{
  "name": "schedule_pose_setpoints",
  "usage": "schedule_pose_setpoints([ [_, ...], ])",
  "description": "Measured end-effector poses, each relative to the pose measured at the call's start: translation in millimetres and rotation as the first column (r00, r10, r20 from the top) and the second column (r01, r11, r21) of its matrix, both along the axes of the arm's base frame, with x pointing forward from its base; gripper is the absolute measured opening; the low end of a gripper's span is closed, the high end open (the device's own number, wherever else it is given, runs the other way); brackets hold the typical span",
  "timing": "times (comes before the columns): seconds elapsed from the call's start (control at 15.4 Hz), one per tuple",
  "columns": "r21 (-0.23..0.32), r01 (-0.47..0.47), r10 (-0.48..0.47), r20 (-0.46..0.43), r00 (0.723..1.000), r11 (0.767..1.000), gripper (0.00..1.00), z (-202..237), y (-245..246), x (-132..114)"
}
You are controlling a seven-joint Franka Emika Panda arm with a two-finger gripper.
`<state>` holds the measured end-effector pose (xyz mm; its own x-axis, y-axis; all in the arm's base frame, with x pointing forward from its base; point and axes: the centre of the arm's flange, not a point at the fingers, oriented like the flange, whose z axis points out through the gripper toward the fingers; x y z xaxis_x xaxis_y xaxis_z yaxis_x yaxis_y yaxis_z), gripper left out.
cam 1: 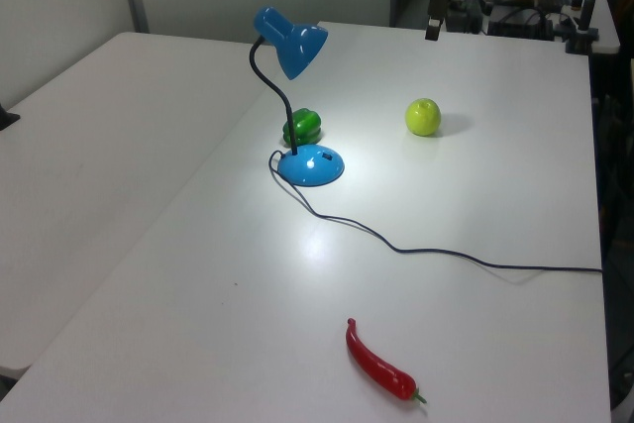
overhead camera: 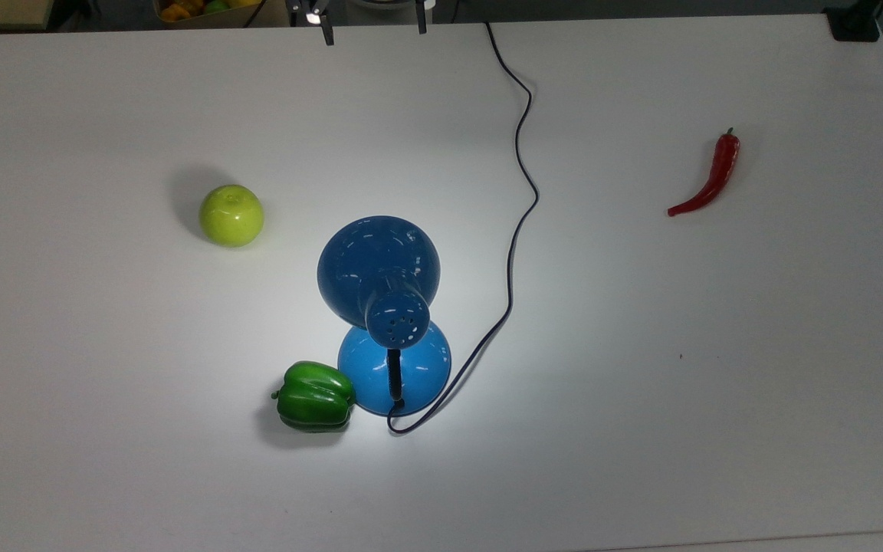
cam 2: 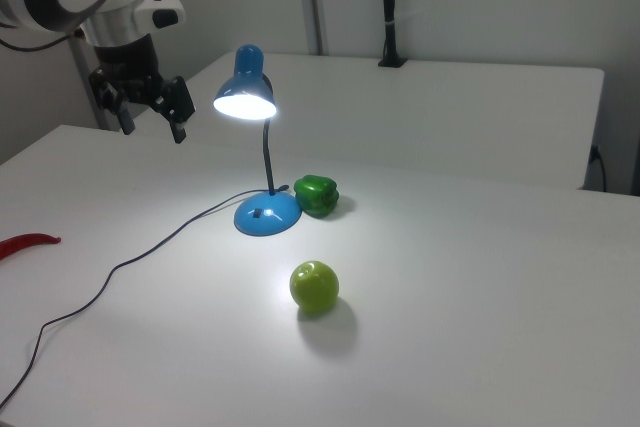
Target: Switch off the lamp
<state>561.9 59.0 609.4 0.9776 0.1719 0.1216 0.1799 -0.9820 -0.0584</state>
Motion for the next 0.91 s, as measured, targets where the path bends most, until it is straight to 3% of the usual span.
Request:
schedule_pose_setpoints([
  [0.32, 0.000, -0.001, 0.001, 0.000, 1.000, 1.000, 0.41, -0.3, 0.0, 0.1],
  [0.45, 0.000, -0.001, 0.001, -0.001, 1.000, 1.000, 0.36, -0.4, 0.0, 0.2],
  [0.58, 0.000, -0.001, 0.001, -0.001, 1.000, 1.000, 0.18, -0.4, 0.0, 0.2],
  [0.91, 0.000, -0.001, 0.001, -0.002, 1.000, 1.000, 0.03, -1.1, 0.0, 0.5],
])
